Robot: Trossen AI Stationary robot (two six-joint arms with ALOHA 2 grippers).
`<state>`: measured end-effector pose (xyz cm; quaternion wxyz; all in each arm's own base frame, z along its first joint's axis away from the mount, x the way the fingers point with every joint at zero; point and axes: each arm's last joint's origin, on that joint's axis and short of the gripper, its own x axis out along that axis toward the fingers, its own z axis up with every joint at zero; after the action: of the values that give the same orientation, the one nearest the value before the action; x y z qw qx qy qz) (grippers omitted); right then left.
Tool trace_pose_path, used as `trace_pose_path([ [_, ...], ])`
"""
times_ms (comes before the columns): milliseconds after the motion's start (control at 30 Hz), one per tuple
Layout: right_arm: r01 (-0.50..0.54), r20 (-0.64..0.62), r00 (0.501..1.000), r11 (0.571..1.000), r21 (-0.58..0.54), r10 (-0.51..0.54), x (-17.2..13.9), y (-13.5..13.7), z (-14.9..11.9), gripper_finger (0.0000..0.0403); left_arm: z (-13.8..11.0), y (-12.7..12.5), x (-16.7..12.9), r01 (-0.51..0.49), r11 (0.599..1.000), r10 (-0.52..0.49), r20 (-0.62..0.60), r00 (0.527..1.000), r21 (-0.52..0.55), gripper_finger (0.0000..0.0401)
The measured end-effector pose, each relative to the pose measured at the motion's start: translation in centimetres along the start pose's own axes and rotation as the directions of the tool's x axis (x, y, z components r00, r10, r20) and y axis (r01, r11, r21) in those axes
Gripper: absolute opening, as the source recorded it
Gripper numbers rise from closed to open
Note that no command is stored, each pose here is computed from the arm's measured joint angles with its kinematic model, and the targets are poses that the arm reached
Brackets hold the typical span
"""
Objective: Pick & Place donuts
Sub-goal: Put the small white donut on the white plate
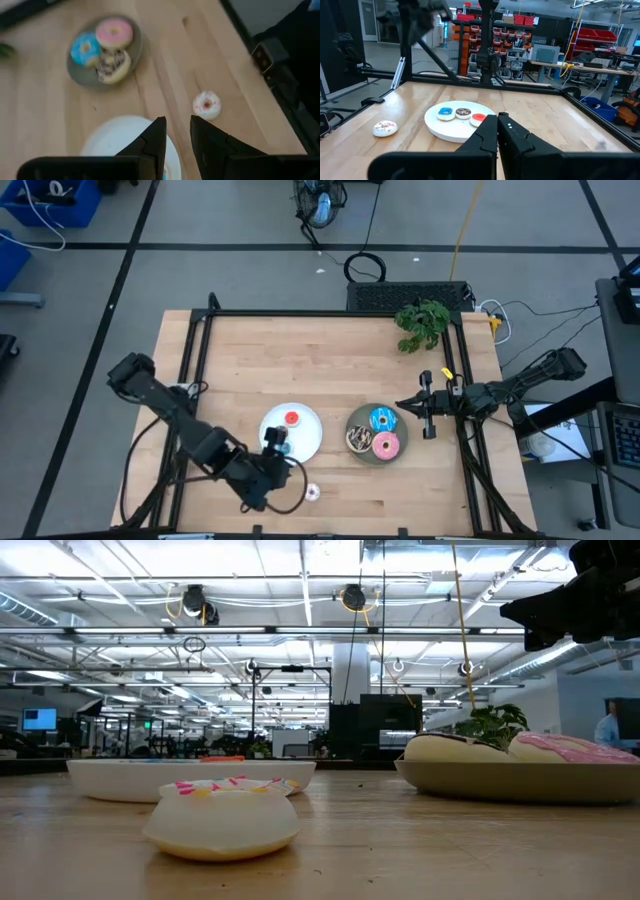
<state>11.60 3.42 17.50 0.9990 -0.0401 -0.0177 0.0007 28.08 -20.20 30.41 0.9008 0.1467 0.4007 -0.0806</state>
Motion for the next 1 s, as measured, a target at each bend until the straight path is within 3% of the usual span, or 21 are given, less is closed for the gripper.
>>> trace_pose_path([
  [167, 0.000, -0.002, 1.000, 1.000, 0.002, 0.000, 0.0, 0.0, 0.0, 0.0000, 1.7, -0.2, -3.0, -0.001, 1.000, 0.001, 0.034, 0.999, 0.009, 0.0092],
  [367, -0.002, -0.006, 1.000, 1.000, 0.001, 0.002, 0.0, 0.0, -0.1, 0.0000, 1.4, 0.2, -6.0, -0.091, 0.994, 0.095, -0.077, 0.993, 0.056, 0.0091],
  [433, -0.004, -0.006, 1.000, 1.000, 0.000, 0.004, 0.0, 0.0, -0.1, 0.0000, 1.0, 0.0, -6.3, -0.105, 0.991, 0.112, -0.099, 0.989, 0.078, 0.0078],
  [567, -0.004, -0.006, 1.000, 1.000, 0.000, 0.004, 0.0, 0.0, -0.1, 0.0000, 0.3, 0.0, -6.5, -0.093, 0.992, 0.105, -0.166, 0.980, 0.080, 0.0012],
  [833, -0.004, -0.002, 1.000, 1.000, 0.002, 0.004, 0.0, 0.0, 0.0, 0.0000, 0.2, 0.2, -6.4, -0.116, 0.993, 0.120, -0.176, 0.977, 0.029, 0.0005],
  [1000, -0.003, 0.002, 1.000, 1.000, -0.004, 0.003, 0.0, 0.0, 0.0, 0.0000, 0.2, 0.3, -6.4, -0.138, 0.990, 0.131, -0.172, 0.976, -0.031, 0.0030],
])
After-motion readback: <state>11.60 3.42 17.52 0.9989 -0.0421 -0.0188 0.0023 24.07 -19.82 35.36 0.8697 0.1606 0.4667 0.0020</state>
